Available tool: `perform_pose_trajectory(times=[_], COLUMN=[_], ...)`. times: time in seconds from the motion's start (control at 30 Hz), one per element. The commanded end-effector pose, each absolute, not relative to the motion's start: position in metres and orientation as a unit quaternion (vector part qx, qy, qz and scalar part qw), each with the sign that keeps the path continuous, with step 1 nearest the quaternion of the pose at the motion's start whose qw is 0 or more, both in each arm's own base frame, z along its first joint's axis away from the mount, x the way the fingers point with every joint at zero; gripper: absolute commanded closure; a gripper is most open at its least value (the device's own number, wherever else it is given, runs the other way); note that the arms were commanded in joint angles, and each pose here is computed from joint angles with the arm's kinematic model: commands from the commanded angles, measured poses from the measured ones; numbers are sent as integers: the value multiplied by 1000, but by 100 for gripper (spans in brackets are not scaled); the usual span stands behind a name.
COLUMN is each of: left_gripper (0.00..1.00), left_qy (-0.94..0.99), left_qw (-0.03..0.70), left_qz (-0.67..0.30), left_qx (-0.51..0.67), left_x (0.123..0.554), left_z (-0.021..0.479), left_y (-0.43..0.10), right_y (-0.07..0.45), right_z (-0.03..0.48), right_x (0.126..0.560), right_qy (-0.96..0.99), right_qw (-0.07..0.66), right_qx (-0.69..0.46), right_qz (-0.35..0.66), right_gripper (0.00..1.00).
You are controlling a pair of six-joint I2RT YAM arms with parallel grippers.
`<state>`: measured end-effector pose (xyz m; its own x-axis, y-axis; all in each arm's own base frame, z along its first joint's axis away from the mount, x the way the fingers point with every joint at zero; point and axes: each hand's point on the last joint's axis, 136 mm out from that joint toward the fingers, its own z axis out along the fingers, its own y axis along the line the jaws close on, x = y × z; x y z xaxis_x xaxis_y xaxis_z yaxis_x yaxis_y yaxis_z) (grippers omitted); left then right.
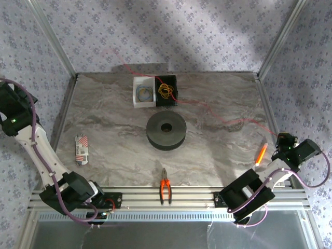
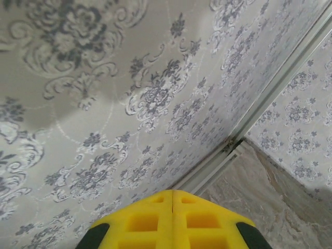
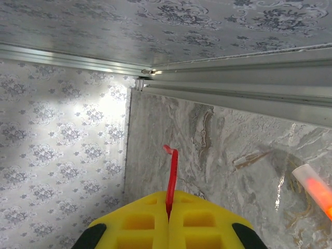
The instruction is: Wrap the cables
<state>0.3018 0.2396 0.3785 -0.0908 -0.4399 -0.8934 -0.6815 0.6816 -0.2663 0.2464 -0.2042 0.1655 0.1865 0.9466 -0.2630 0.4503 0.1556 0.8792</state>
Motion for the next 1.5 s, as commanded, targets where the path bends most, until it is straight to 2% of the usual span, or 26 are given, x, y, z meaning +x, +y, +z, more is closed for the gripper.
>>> perform_pose_trajectory(times=[0.0, 0.17, 0.37, 0.47, 0.67, 0.73, 0.93, 1.07, 1.13, 1.47], left_gripper=[100, 100, 99, 87, 44, 33, 12, 3, 0, 2], left_qy=[729, 765, 828, 847, 860, 859, 859, 871, 877, 902], left_qw=[572, 570, 522, 496, 457, 446, 406, 380, 374, 335], left_qz=[70, 5, -46, -67, -171, -207, -292, -297, -287, -249], left_qx=[-370, -299, -200, -176, -150, -143, -113, -93, -92, -110], left_x=[308, 337, 373, 385, 415, 429, 482, 515, 531, 590], left_z=[384, 366, 327, 302, 257, 246, 228, 219, 212, 162], left_y=[229, 182, 106, 79, 26, 7, -52, -85, -92, -89], right_y=[-198, -173, -148, -139, -130, -128, -124, -120, -118, -114], right_z=[171, 185, 211, 222, 227, 227, 228, 227, 227, 225], right_x=[252, 268, 279, 284, 287, 288, 291, 294, 295, 297], right_qy=[589, 615, 643, 653, 663, 666, 673, 679, 682, 687], right_qw=[495, 500, 515, 521, 524, 523, 524, 522, 522, 519], right_qx=[581, 539, 492, 473, 456, 454, 442, 435, 432, 425], right_qz=[266, 285, 283, 280, 278, 277, 277, 277, 277, 281], right_gripper=[100, 100, 100, 100, 100, 100, 100, 100, 100, 100])
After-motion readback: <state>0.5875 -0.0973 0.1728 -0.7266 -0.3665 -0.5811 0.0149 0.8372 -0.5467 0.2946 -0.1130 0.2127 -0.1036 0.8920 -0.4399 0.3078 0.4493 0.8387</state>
